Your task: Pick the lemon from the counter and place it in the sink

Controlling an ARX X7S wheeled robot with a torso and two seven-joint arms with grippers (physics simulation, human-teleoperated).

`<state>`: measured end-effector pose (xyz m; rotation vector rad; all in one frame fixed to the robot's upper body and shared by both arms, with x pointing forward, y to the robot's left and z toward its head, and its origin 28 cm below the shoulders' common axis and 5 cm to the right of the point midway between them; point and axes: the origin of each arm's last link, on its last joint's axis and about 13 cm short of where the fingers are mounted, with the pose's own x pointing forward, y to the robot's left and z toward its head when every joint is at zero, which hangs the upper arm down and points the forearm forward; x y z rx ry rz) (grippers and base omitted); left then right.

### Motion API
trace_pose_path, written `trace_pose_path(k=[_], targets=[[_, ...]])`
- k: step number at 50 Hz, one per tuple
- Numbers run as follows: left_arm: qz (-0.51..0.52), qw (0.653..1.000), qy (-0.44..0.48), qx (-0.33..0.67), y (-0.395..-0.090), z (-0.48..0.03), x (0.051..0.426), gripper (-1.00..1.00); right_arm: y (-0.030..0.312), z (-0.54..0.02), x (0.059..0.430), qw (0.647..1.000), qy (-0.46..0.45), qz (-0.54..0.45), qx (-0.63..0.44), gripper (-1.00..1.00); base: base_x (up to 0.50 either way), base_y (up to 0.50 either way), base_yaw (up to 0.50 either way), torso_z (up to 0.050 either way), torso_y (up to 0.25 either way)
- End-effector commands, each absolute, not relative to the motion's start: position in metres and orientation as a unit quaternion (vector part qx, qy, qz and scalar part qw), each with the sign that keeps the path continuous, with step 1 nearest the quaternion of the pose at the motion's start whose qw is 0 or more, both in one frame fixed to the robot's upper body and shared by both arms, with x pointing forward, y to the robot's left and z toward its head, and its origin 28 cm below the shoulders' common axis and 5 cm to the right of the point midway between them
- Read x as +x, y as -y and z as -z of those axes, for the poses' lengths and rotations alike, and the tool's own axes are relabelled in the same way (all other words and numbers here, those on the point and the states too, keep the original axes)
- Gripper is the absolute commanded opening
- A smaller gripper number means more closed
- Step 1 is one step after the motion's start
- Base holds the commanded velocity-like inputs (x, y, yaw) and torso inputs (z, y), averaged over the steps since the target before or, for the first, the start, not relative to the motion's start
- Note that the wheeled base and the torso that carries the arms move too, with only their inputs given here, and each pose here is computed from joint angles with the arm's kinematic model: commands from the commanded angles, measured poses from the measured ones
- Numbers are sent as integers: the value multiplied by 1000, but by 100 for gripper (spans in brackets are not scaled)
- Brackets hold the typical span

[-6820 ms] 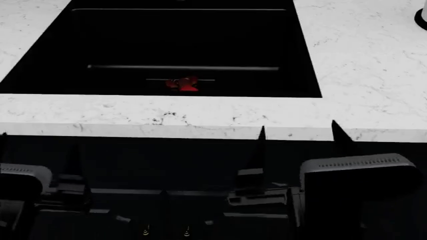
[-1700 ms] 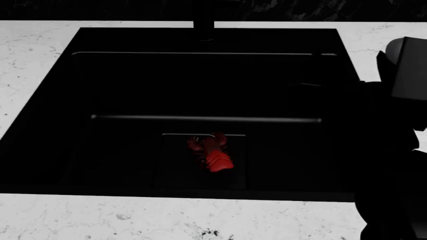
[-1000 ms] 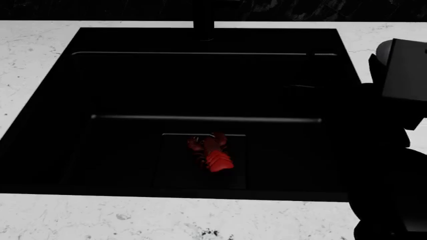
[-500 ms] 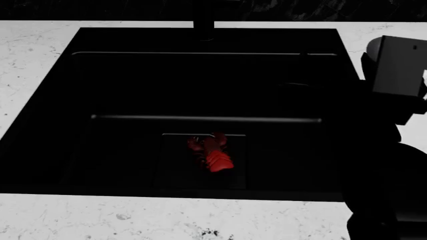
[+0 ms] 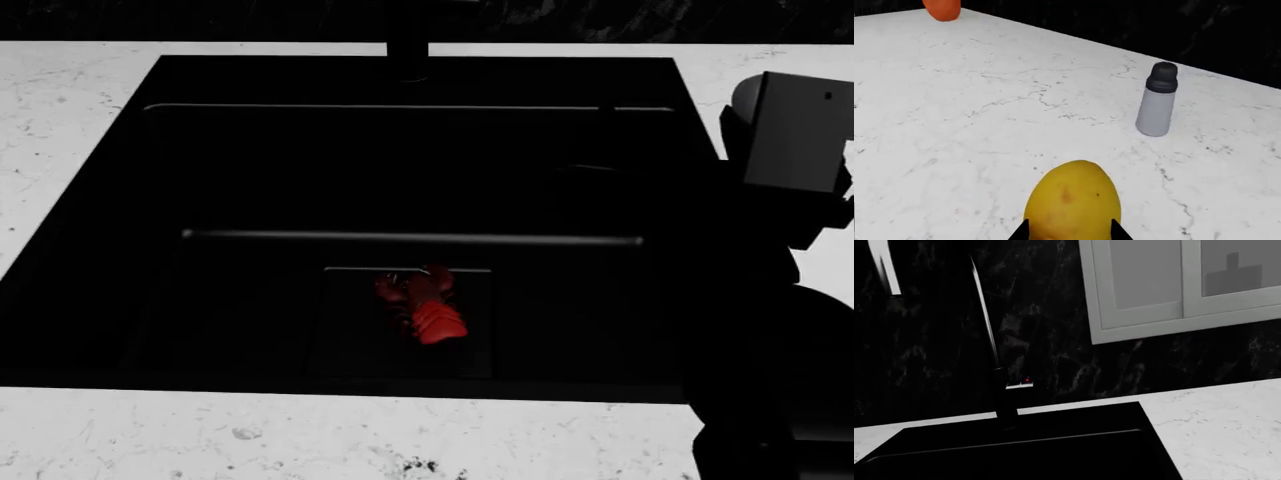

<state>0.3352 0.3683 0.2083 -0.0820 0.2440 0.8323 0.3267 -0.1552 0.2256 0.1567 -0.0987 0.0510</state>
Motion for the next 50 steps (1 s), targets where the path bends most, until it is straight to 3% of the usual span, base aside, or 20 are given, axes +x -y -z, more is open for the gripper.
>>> trace_pose_path(k=[1,9,28,50], targets=[[-273,962,-11,-20,-312,-265,358,-100,155,-224,328,995,49,-27,82,100,0,0,0,0,0],[-167,986,20,16,-272,-290,369,-100,155,-224,329,995,50,-29,82,100,0,0,0,0,0],[-25,999,2,31,-221,-292,393,-100,157,-222,328,995,51,-30,84,100,0,0,0,0,0],[92,984,-83,126,-193,-284,383,-100,156,-220,328,994,51,-34,87,100,0,0,0,0,0]])
